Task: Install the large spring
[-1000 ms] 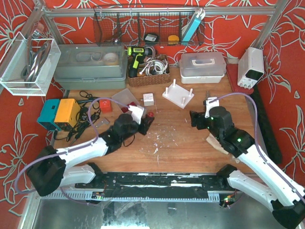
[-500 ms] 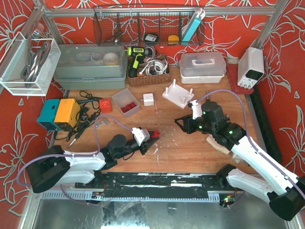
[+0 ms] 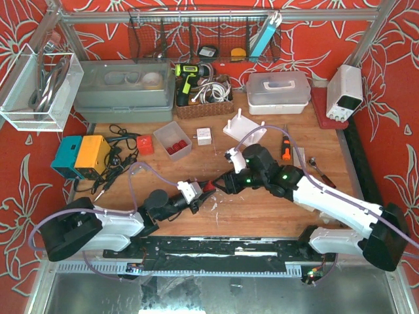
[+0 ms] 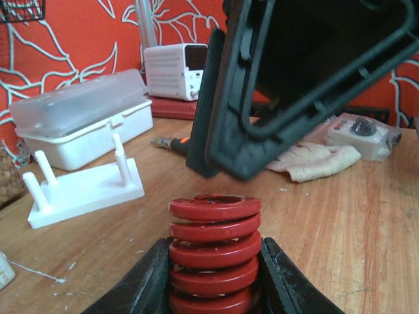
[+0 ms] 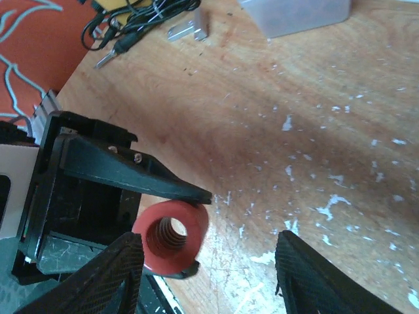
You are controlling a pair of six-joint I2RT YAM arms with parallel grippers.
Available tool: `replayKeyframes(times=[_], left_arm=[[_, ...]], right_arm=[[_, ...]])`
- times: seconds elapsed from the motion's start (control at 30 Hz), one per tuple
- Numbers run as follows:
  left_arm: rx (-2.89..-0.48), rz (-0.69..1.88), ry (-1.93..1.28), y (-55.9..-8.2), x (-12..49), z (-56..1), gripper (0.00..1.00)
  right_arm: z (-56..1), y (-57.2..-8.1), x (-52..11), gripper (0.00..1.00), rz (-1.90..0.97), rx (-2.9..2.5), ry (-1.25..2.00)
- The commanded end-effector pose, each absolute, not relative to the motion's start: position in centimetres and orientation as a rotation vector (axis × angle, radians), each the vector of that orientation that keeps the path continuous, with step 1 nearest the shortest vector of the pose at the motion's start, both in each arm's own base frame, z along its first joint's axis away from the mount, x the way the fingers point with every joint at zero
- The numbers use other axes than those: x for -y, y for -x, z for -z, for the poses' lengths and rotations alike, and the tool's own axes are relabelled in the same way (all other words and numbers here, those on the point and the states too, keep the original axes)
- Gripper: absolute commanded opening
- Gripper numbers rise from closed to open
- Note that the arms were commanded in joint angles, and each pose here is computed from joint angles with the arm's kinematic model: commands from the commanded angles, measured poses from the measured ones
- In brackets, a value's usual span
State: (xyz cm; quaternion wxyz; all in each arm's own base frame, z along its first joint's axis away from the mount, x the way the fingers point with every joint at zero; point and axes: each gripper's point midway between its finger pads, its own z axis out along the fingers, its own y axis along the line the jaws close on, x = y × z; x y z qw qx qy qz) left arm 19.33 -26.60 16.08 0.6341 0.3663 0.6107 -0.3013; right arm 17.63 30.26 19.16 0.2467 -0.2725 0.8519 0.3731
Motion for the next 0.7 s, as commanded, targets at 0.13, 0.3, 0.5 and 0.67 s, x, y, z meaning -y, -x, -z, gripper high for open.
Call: replayKeyframes(times=[0.13, 0.3, 0.5, 0.67], left_arm=[[-1.264, 0.684, -0.806, -18.7, 26.4, -19.3, 0.00], [-1.251, 0.691, -0.808, -18.4, 26.3, -19.5, 0.00], [-1.242, 0.693, -0.809, -18.2, 26.3, -19.7, 0.00], [-1.282, 0.674, -0.787, -18.8, 26.2, -19.2, 0.14]], right_arm=[[-20.1, -16.4, -33.9, 0.60, -1.077, -2.271, 0.823], [-19.3, -16.3, -34.3, 0.55, -1.065, -2.297, 0.821], [-19.1, -16.6, -34.5, 0.46, -1.058, -2.297, 0.798], [-19.2, -17.0, -34.2, 0.19, -1.026, -2.287, 0.788]])
